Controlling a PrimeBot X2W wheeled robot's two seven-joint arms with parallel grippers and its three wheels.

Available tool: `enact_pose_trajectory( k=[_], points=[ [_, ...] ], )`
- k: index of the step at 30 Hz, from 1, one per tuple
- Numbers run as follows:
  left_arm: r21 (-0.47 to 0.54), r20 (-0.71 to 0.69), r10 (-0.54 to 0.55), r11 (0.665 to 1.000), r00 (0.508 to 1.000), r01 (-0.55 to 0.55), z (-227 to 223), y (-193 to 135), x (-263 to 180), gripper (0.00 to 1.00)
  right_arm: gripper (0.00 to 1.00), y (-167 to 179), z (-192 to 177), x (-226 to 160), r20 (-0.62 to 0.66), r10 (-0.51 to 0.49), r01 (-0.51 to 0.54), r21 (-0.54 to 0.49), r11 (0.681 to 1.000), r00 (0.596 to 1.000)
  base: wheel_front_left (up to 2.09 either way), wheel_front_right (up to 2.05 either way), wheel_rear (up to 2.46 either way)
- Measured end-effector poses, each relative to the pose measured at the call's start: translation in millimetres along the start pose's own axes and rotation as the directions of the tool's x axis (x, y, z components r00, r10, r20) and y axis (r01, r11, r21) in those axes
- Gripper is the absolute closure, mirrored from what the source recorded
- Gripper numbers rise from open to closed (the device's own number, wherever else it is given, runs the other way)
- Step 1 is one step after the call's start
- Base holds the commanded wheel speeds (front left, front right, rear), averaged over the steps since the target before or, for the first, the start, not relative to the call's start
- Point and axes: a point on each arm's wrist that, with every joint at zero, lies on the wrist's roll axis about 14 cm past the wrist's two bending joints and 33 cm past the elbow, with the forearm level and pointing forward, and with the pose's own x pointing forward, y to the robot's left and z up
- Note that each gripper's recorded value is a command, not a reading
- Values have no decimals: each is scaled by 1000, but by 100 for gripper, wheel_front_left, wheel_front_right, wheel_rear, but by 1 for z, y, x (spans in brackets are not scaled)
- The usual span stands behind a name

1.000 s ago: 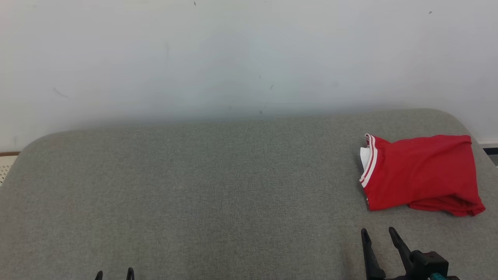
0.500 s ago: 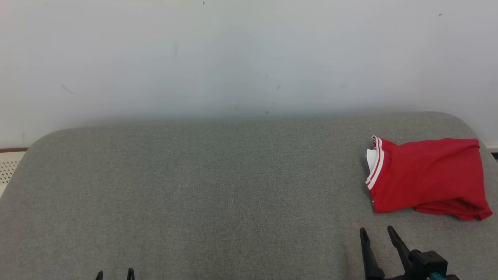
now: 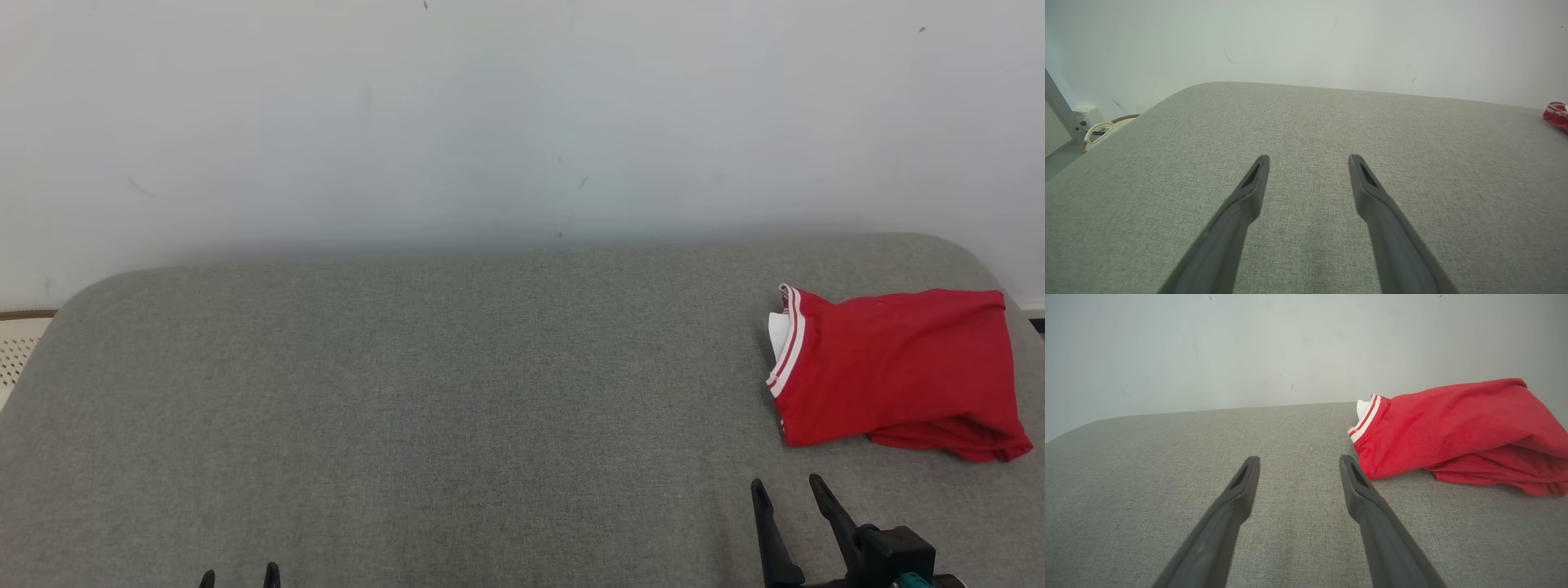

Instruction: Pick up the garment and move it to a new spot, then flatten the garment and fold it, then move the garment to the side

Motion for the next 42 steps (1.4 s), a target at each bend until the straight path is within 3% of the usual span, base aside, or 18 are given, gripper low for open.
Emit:
enact_pose_trajectory(
  k=[14, 15, 20, 27, 42],
  points=[
    [0, 4, -15, 1000, 1000, 15, 1, -3, -1, 0, 0, -2, 0, -2, 0, -5, 5, -5, 1000, 1000, 0, 0, 0],
    [-2, 12, -18, 1000, 1000, 18, 4, -4, -1, 100, 100, -2, 0, -2, 0, -5, 5, -7, 1000, 1000, 0, 0, 0],
    [-17, -60, -11, 1000, 998, 10, -17, -4, -7, 100, 100, -1, -26, -14, -84, -17, 19, 24, 1000, 996, 0, 0, 0],
    [-152, -112, 17, 988, 994, -35, -26, 3, -8, 100, 100, -11, -28, -14, -100, -67, 83, 161, 983, 993, 0, 0, 0],
    [-400, -151, 36, 912, 988, -95, -29, 6, -4, 100, 100, -27, -23, -7, -107, -139, 170, 401, 900, 985, 0, 0, 0]
  ],
)
